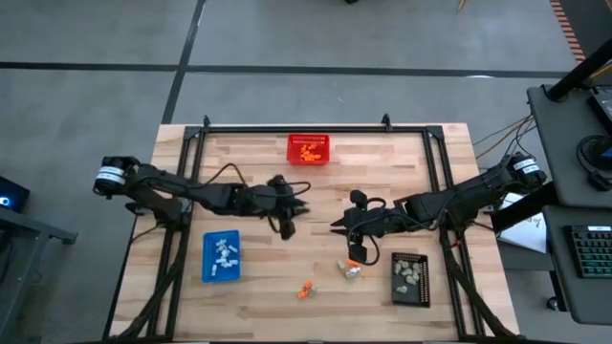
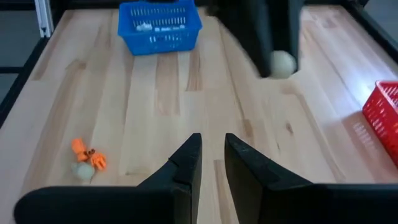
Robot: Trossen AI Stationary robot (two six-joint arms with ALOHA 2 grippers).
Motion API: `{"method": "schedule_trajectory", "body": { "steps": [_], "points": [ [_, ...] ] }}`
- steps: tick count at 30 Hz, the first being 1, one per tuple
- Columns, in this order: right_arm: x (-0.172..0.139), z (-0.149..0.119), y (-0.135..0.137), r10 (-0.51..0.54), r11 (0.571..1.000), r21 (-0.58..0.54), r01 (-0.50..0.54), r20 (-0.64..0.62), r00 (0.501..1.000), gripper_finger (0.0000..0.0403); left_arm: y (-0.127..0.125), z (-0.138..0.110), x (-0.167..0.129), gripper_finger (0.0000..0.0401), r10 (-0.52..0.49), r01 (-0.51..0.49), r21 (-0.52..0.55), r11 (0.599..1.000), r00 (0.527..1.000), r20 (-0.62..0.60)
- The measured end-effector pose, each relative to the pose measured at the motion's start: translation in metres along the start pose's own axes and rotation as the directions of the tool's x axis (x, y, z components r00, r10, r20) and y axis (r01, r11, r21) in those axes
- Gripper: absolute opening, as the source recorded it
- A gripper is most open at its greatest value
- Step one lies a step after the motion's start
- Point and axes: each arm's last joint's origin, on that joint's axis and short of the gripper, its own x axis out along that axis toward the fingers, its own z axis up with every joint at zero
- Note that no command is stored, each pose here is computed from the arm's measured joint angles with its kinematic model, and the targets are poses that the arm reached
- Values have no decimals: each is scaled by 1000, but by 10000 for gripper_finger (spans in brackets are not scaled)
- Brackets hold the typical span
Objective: Sort Halloween decoration
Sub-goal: Put the gray skull toy into the black bin
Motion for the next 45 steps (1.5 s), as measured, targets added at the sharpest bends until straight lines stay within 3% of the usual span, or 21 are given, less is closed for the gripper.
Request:
{"method": "schedule_trajectory", "body": {
  "steps": [3, 7, 11, 17, 22, 37, 45],
  "points": [
    [0, 2, 0, 2, 1000, -15, -2, 22, 1000, 59, -12, 6, -1, 27, -97, 90, 68, 994, 990, 101],
    [0, 4, 1, 6, 1000, -18, -5, 43, 999, 71, -25, 1, -2, 27, -163, 131, 169, 977, 968, 192],
    [5, 4, 1, -9, 1000, -17, 10, 51, 999, 106, -32, -2, -1, 27, -207, 162, 171, 972, 936, 286],
    [20, 6, 3, -15, 997, -77, 25, 118, 993, 159, -35, -6, 7, 27, -240, 193, 171, 966, 917, 319],
    [23, 8, 3, -16, 995, -93, 29, 141, 990, 179, -36, -8, 11, 27, -243, 198, 168, 966, 916, 319],
    [23, 13, 1, -7, 992, -126, 31, 187, 982, 169, -36, -5, 10, 27, -247, 201, 163, 966, 903, 351],
    [23, 14, 0, -11, 991, -130, 37, 192, 981, 115, -37, -4, 9, 27, -251, 205, 161, 965, 897, 364]
  ]
}}
